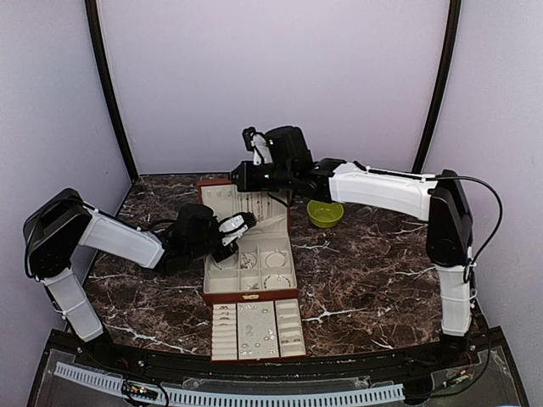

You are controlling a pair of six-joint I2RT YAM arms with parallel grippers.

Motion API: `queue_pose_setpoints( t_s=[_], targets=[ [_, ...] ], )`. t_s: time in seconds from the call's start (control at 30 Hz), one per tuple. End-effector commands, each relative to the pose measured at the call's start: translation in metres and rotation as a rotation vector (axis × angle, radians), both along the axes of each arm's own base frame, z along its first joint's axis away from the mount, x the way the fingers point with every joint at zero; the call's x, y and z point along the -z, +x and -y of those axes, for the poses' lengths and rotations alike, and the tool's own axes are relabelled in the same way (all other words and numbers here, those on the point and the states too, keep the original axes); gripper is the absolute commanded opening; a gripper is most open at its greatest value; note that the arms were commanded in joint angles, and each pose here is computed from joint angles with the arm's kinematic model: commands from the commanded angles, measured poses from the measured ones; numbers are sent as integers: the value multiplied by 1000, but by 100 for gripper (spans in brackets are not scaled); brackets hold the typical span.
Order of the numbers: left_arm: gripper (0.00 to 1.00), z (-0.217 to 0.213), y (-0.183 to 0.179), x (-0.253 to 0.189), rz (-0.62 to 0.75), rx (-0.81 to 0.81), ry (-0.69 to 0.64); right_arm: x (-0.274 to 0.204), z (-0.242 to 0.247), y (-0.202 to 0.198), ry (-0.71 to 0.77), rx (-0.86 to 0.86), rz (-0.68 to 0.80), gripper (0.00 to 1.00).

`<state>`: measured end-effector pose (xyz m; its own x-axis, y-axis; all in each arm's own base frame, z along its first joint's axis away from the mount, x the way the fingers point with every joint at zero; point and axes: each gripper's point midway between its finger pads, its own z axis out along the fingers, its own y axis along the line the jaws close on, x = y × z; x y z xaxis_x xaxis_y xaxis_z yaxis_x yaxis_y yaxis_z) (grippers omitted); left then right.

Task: Organize the mixed jewelry
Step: Move the necklace to the compartment pouch.

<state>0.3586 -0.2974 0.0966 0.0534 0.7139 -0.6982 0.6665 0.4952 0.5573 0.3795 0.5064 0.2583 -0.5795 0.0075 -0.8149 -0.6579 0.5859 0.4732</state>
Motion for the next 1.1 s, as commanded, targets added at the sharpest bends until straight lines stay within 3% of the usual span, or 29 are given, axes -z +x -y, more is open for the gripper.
queue_pose_setpoints(
  t_s=[0.0, 0.57, 0.87, 1.07],
  targets=[
    [0, 9, -22, 3, -38, 79, 9, -32, 6, 0, 51, 17, 72, 0],
    [0, 12, -23, -16, -19, 78, -46, -6, 7, -3, 26, 29, 69, 0],
    [0, 13, -27, -14, -20, 91, -50, -13, 21, 6, 42, 133, 60, 0],
    [10, 15, -30, -24, -11, 107, -65, -15, 20, 2, 54, 114, 66, 0]
  ],
)
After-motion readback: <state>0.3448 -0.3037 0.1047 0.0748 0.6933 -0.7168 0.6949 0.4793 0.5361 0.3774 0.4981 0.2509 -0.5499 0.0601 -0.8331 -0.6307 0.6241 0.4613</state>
